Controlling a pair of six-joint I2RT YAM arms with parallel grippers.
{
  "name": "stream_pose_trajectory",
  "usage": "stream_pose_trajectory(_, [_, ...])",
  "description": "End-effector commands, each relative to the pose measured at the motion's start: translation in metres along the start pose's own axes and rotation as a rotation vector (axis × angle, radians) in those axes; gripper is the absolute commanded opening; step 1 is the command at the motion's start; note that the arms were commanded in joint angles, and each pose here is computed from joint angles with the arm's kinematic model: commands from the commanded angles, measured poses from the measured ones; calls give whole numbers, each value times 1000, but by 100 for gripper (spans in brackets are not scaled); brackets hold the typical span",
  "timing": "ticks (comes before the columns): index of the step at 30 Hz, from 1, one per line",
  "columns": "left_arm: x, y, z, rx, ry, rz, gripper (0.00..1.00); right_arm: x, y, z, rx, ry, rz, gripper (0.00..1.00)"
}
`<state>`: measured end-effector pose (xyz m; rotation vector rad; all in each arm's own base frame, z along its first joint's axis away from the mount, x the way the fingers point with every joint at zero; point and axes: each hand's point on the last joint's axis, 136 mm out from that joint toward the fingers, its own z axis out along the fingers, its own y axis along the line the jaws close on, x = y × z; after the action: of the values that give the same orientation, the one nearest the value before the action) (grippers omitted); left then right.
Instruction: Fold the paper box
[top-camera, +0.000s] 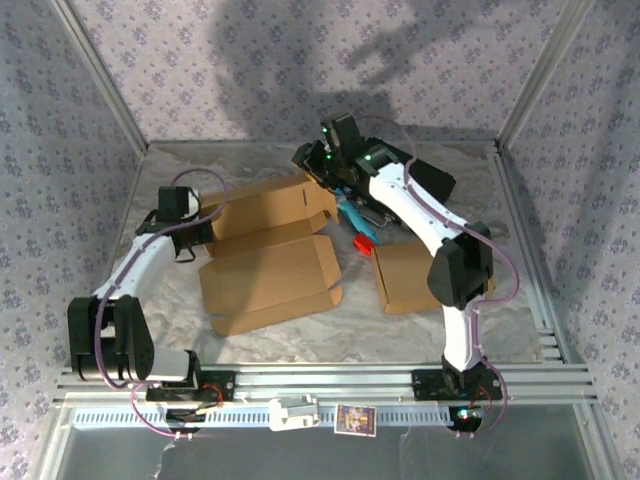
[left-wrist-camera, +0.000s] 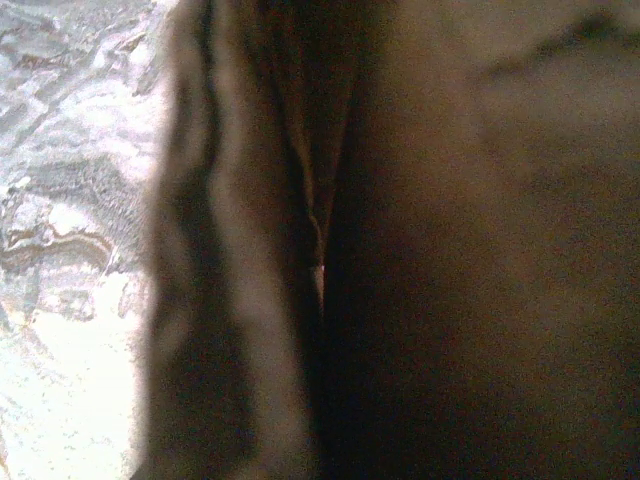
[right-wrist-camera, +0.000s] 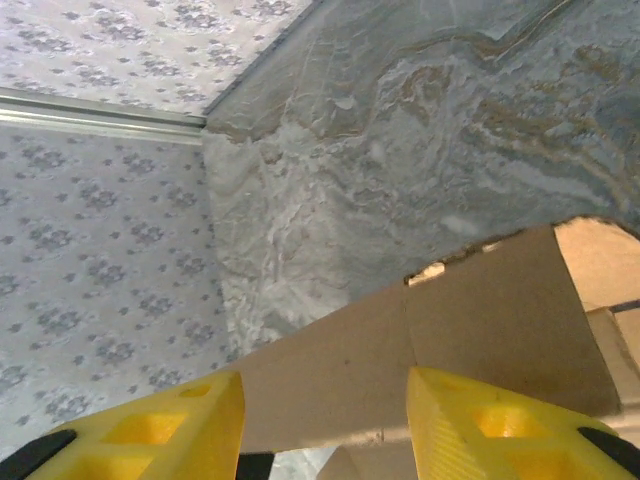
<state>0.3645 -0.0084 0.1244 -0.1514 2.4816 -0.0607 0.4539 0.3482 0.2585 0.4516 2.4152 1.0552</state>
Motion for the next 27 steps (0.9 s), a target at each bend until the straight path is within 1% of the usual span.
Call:
stream_pose_trajectory(1, [-22, -9, -2, 39, -51, 21, 0, -8, -17, 8, 109, 2, -90, 48])
stream_pose_trajectory(6, [-23, -11, 0, 43, -49, 16, 0, -1, -32, 20, 149, 55, -102, 47])
stream_pose_trajectory(12, [-23, -11, 3, 46, -40, 19, 0, 5, -42, 5, 166, 31, -113, 49])
stream_pose_trajectory(15, [-23, -13, 4, 56, -39, 22, 0, 10, -50, 13, 167, 69, -114, 49])
stream_pose_trajectory(18, [-23, -17, 6, 68, -34, 34, 0, 10, -41, 21, 129, 83, -122, 49])
stream_pose_trajectory(21, [-23, -19, 7, 76, -28, 43, 0, 11, -24, 27, 73, 93, -128, 49])
stream_pose_trajectory(26, [-24, -23, 8, 95, -22, 35, 0, 20, -6, 28, 2, 133, -55, 51])
stream_pose_trajectory(27, [-24, -23, 9, 97, -20, 33, 0, 18, -1, 27, -21, 124, -45, 51])
